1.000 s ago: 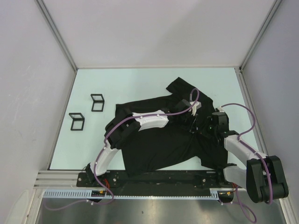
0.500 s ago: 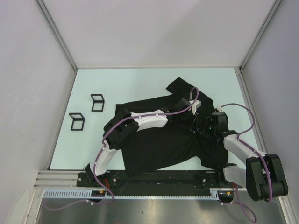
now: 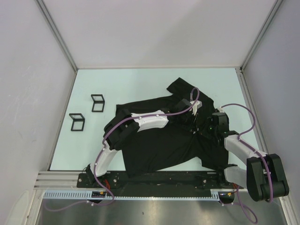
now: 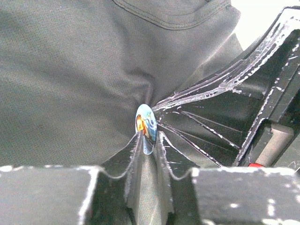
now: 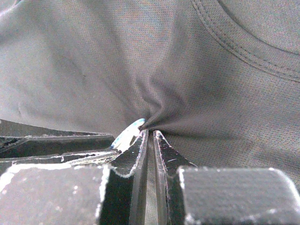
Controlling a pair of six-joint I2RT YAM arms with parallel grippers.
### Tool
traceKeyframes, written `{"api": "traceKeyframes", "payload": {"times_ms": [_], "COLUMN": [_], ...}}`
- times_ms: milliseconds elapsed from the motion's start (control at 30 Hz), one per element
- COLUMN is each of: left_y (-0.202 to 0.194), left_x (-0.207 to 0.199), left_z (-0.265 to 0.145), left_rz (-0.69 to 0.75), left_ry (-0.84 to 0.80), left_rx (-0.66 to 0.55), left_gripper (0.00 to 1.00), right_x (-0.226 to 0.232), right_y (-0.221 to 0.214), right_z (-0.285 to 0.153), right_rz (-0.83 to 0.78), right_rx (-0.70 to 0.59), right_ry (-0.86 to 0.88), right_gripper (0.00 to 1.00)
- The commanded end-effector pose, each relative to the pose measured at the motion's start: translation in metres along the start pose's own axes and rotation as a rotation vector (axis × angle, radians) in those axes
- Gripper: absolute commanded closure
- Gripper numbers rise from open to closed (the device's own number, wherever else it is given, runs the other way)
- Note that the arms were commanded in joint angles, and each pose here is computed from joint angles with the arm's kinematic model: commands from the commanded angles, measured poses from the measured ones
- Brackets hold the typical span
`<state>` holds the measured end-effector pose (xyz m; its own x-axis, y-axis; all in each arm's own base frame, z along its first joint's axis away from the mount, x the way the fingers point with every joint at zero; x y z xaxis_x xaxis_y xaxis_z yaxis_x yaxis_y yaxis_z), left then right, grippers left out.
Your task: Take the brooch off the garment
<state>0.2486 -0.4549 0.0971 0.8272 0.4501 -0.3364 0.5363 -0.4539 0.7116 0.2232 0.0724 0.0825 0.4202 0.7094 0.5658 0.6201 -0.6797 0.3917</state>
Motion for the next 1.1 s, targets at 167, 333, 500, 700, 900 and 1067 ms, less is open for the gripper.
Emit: {"api": "traceKeyframes", "payload": {"times_ms": [167, 333, 500, 700, 900, 1067], "left_y": [0.018, 0.016, 0.016, 0.016, 0.015, 0.014], "left_x": [-0.005, -0.006, -0.006, -0.010, -0.018, -0.022], "left_z": [-0.008, -0.007, -0.007, -0.008, -0.005, -0.001], "left_rz": [0.016, 0.016, 0.020, 0.055, 0.109, 0.158], "left_ry": [-0.018, -0.026, -0.031, -0.030, -0.032, -0.013], "left_rx": [-0.045, -0.038, -0.036, -0.034, -0.029, -0.012], "left_gripper": [0.90, 1.00, 1.00, 1.00, 1.00, 1.00], "right_x": [0.018, 0.019, 0.020, 0.026, 0.032, 0.042], "right_y": [0.014, 0.013, 0.012, 0.010, 0.009, 0.008], "right_z": [0.004, 0.006, 0.007, 0.007, 0.007, 0.007], "right_rz": [-0.021, -0.031, -0.036, -0.054, -0.061, -0.077], "right_rx": [-0.048, -0.048, -0.045, -0.043, -0.042, -0.042], "right_ry": [0.045, 0.046, 0.046, 0.051, 0.055, 0.084], "right_gripper": [0.88, 0.88, 0.88, 0.89, 0.91, 0.96]}}
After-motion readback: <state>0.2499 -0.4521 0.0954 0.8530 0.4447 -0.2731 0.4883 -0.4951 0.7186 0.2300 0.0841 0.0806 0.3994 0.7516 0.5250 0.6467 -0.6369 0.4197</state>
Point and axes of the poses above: each gripper's point midway between its finger pads, its own z axis out along the fingers, its own x axis along the line the jaws close on, y = z × x, the point moved 7 cm from there along -z, back along the fingers, and after that the axes turned 14 degrees about z, right-handed, at the moved point
